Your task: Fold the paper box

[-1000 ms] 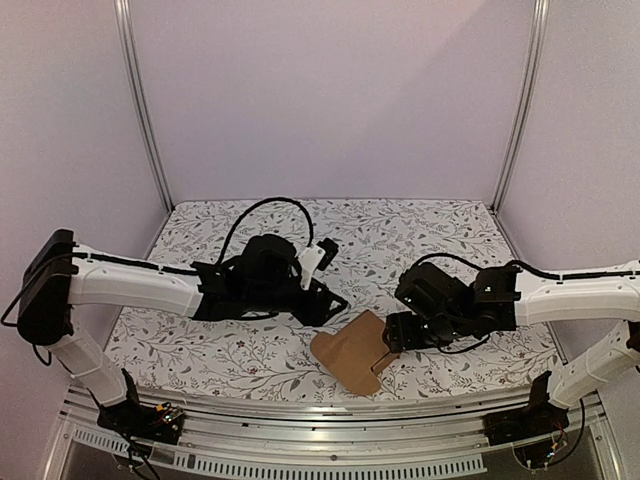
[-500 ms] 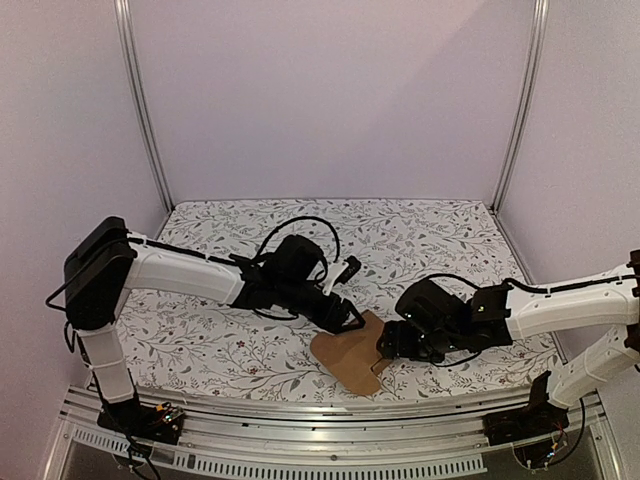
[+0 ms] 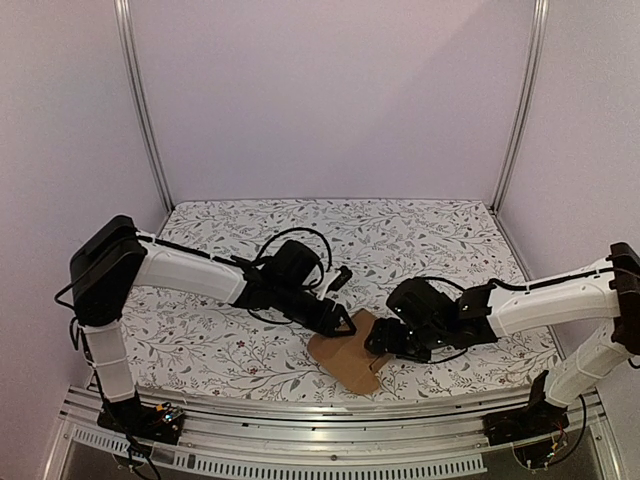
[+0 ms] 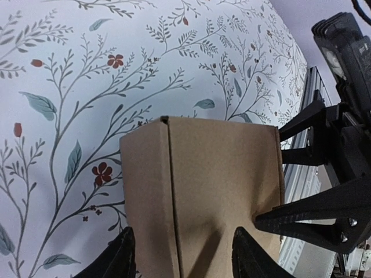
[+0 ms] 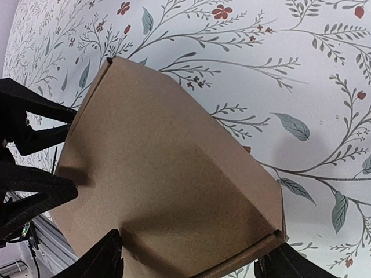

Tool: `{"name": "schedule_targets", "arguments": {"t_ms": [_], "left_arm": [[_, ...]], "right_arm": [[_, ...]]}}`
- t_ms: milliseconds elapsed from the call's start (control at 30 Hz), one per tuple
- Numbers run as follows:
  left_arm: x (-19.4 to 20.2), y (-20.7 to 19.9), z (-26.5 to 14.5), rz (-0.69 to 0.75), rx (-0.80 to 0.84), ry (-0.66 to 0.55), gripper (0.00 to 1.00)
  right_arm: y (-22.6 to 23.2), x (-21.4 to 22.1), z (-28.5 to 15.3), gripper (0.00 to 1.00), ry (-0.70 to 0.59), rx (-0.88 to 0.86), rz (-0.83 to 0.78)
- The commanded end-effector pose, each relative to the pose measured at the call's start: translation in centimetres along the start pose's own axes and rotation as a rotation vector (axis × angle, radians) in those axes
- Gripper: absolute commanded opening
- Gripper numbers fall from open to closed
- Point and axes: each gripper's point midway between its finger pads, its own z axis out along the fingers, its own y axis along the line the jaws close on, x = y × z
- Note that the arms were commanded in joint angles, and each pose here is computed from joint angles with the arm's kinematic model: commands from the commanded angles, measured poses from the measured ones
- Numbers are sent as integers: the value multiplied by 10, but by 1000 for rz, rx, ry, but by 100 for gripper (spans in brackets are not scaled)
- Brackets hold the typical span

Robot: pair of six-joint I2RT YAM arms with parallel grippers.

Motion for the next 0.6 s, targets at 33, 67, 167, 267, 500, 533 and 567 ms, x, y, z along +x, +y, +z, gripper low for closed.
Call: {"name": "schedule_targets", "arguments": {"t_ms": [33, 67, 167, 267, 500, 533, 567], "left_arm": [[16, 12, -12, -57, -25, 21, 56], [18, 13, -14, -64, -33, 19, 55], [25, 22, -23, -101, -70, 12, 55], [31, 27, -31, -139, -90, 2, 55], [40, 31, -48, -207, -124, -30, 53], [42, 31, -50, -215, -128, -34, 53], [42, 32, -52, -223, -135, -39, 52]], "right_arm": [[19, -14, 8, 77, -3, -50, -11], [22, -16, 10, 76, 0, -55, -20], [30, -20, 16, 75, 12, -69, -51], [40, -21, 23, 74, 43, -87, -100], [56, -24, 37, 67, 100, -129, -183], [58, -26, 38, 66, 103, -135, -195], [60, -27, 40, 65, 109, -140, -200]]}}
